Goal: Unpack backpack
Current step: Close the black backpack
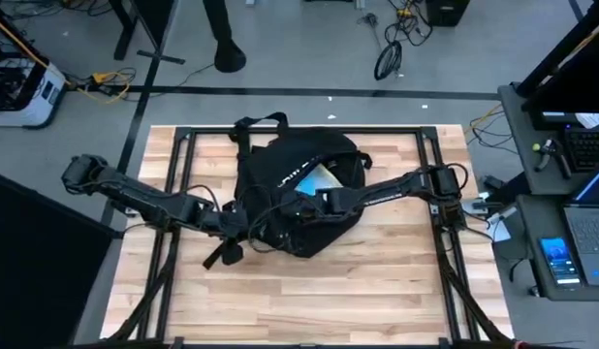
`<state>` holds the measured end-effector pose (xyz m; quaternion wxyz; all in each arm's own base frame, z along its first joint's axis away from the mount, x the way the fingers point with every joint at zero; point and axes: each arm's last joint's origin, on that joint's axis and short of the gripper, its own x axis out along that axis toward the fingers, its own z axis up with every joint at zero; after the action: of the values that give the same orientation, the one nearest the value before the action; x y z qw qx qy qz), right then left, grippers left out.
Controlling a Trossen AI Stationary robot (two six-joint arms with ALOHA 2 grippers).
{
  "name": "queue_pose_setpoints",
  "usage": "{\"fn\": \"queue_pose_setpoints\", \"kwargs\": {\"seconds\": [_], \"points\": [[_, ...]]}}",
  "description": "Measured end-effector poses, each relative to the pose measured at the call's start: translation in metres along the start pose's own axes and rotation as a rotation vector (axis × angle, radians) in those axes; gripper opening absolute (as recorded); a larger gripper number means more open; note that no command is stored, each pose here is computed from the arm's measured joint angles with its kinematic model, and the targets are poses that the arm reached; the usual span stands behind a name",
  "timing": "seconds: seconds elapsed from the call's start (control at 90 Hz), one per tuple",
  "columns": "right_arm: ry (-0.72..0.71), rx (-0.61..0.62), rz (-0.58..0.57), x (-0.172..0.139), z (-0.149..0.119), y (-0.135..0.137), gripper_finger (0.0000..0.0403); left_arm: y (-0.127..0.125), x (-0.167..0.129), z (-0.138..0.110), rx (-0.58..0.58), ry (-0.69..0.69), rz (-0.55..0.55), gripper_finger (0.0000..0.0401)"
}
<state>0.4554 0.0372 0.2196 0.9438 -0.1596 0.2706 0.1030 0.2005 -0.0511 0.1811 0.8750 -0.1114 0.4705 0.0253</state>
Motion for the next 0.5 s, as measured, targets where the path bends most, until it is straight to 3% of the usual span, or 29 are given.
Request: {"fn": "queue_pose_setpoints", "kwargs": {"seconds": [0.5], "points": [[0.035,-0.163,-0.092,0.028,-0.018,0.005,0.0178,0.000,0.000,-0.001,-0.005,0.004,0.002,0.0000]]}}
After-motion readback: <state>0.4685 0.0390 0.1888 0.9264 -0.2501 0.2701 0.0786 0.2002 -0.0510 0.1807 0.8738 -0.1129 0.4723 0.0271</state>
